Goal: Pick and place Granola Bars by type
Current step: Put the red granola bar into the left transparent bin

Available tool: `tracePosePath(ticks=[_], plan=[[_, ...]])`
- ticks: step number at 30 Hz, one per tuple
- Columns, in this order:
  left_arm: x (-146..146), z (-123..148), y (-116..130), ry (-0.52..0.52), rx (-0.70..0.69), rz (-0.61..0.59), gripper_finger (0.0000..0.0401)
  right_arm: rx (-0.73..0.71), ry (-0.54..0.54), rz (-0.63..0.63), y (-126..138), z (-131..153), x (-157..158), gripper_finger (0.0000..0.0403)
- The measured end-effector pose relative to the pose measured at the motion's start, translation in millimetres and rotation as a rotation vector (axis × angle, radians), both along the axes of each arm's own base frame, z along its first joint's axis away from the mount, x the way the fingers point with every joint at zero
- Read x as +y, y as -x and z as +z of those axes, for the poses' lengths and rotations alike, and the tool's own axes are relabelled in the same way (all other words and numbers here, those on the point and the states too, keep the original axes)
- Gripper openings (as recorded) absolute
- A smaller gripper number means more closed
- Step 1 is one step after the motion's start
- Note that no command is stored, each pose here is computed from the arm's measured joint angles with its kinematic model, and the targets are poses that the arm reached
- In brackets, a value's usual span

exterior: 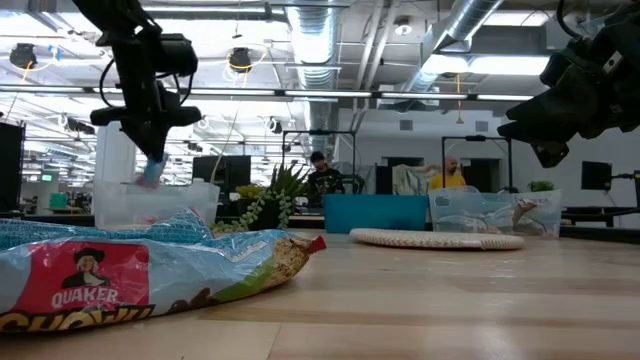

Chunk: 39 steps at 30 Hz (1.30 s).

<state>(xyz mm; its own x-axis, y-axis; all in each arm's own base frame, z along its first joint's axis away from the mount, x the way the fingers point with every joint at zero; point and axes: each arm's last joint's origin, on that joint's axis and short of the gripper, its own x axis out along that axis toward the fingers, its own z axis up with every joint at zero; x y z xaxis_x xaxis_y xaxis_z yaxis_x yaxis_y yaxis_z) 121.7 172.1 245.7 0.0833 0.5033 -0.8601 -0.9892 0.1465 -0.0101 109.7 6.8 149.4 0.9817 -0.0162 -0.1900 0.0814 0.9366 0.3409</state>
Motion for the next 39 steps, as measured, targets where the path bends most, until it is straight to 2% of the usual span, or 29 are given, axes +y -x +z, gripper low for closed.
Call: tracePosePath(ticks=[10, 19, 27, 39], plan=[[5, 0, 2, -0.006, -0.008, -0.012, 0.0121, 0.0, 0.0, 0.0, 0, 0, 0, 0.0127], [-1, 0, -7, 0.036, -0.094, -0.086, 0.0128, 0.001, 0.0, 0.0, 0, 0, 0, 0.0127], [-28, 9, -29, 0.086, -0.218, -0.287, 0.0128, 0.001, 0.0, 0.0, 0, 0, 0, 0.0127], [-101, 21, -64, 0.152, -0.304, -0.696, 0.0128, 0.001, 0.0, 0.0, 0, 0, 0, 0.0127]])
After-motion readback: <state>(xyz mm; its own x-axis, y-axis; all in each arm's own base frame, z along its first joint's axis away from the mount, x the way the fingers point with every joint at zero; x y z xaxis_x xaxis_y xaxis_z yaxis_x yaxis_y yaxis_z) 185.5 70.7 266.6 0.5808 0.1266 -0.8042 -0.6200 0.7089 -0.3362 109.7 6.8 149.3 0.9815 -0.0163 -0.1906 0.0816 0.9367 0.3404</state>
